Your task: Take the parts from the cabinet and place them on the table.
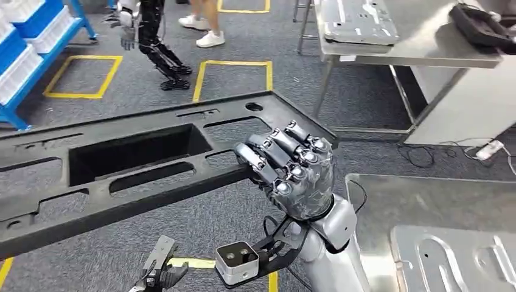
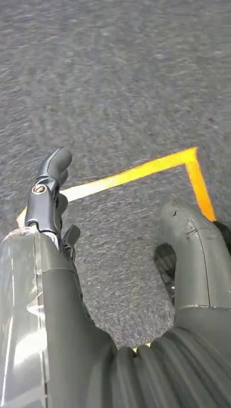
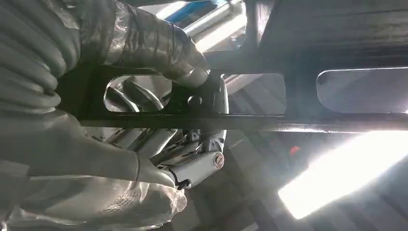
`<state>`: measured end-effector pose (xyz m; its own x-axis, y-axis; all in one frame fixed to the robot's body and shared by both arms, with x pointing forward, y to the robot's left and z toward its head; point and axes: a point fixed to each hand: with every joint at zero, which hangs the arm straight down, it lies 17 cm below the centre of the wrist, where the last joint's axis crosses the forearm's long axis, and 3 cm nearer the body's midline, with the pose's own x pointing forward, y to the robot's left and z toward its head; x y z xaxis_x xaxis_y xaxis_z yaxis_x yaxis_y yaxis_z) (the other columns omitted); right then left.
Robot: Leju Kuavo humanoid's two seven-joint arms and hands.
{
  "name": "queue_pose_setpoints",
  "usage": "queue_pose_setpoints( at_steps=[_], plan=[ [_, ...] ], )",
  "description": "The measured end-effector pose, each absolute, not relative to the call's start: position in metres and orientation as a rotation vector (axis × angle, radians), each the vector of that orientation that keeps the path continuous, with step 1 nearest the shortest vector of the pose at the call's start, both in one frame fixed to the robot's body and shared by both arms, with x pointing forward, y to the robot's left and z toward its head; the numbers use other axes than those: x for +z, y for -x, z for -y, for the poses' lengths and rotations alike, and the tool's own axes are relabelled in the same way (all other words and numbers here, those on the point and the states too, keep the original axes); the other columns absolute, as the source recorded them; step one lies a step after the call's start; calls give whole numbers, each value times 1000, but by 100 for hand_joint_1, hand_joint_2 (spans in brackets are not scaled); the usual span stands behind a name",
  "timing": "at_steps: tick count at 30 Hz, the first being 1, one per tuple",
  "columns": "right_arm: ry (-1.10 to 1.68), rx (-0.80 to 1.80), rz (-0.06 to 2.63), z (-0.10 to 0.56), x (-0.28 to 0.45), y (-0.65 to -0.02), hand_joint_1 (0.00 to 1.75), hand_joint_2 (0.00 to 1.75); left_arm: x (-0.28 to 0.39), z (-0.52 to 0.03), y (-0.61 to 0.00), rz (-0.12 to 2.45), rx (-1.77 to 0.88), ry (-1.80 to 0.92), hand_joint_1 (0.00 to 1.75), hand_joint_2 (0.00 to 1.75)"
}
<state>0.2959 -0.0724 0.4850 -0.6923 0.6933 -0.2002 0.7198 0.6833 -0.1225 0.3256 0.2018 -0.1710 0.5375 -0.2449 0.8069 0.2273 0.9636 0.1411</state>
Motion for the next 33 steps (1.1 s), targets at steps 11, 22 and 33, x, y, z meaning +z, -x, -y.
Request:
queue_pose_setpoints(
  at_steps=[11, 22, 33],
  plan=[
    [-1187, -291, -2750, 74, 486, -298, 175, 175, -169, -198, -328, 965, -283, -8, 0, 175],
    [-1206, -296, -2748, 76, 485, -301, 175, 175, -172, -198, -322, 958, -283, -3, 0, 175],
    [-1213, -304, -2747, 77, 483, -302, 175, 175, -172, -194, -321, 957, -283, 3, 0, 175]
  ],
)
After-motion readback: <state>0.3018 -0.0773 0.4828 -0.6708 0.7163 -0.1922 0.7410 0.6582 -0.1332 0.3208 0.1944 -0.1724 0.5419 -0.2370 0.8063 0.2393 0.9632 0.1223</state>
